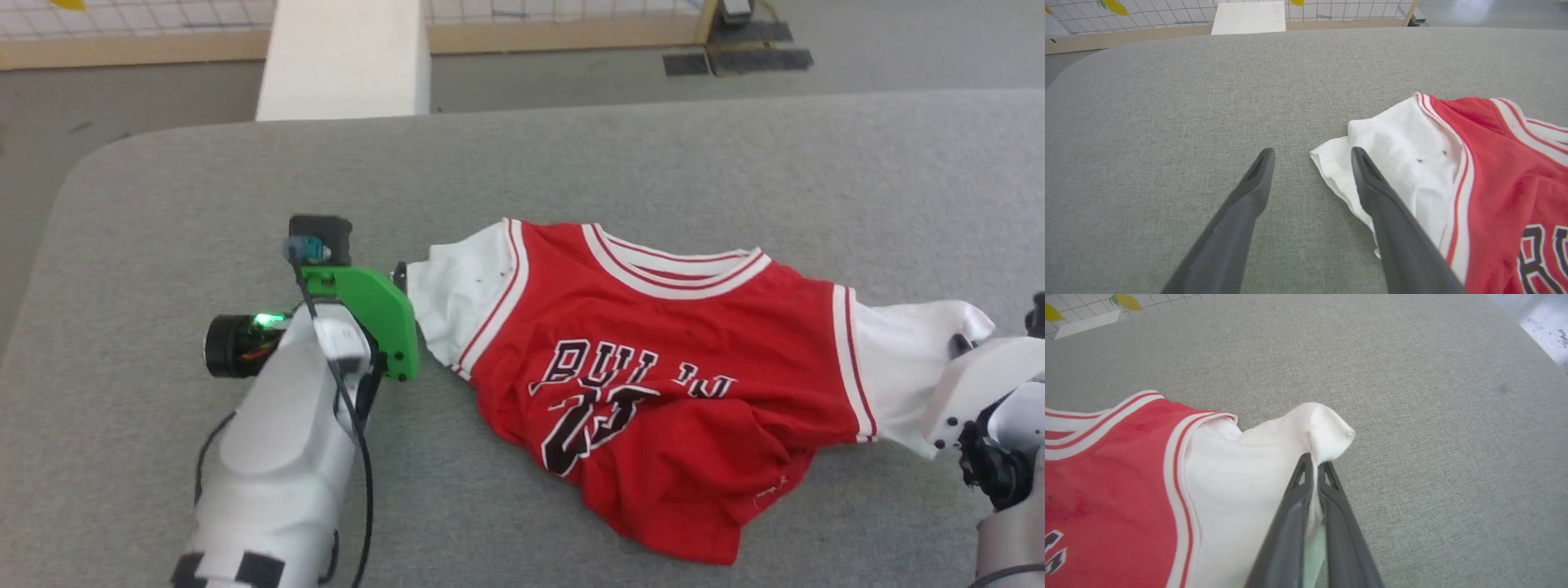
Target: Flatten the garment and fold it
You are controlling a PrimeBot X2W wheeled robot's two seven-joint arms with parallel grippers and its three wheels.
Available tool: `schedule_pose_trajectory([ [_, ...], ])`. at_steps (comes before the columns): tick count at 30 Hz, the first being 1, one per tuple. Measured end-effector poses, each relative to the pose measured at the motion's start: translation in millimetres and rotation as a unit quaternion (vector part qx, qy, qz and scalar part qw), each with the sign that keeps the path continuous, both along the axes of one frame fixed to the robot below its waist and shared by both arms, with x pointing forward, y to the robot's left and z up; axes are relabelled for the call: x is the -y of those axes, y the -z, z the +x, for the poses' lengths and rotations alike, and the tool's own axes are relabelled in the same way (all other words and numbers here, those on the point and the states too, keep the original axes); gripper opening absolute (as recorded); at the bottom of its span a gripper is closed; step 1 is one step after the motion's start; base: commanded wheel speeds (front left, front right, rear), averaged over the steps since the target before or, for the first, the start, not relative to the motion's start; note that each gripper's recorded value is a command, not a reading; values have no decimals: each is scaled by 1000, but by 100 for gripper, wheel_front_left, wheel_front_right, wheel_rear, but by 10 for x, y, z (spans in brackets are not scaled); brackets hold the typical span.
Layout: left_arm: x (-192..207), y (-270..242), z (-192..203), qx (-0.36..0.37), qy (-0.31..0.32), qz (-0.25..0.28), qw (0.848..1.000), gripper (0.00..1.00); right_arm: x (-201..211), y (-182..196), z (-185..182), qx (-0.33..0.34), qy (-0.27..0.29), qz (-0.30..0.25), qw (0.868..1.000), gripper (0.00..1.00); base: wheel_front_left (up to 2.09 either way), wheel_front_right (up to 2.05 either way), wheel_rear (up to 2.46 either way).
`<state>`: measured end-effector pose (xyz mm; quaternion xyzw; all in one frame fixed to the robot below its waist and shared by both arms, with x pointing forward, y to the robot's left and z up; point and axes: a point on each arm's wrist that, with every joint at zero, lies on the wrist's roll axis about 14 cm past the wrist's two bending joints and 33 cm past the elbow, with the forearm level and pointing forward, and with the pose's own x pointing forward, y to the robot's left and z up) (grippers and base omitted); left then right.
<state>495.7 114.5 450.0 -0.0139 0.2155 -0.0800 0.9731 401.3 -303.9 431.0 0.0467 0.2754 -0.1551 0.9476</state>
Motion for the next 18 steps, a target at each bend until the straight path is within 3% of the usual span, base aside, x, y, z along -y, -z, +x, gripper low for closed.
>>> schedule_pose_trajectory([
  [7,137,366,166,-116,26,13,993,100,-21,141,8,-21,-6,6,1000,0,0,0,0],
  [15,231,724,159,-243,61,46,967,100,-29,266,-17,-46,-11,8,999,0,0,0,0],
  [16,240,734,167,-250,64,49,965,92,-31,278,-21,-48,-12,8,999,0,0,0,0],
  [18,274,755,180,-261,80,57,960,0,-40,310,-33,-56,-14,7,998,0,0,0,0],
])
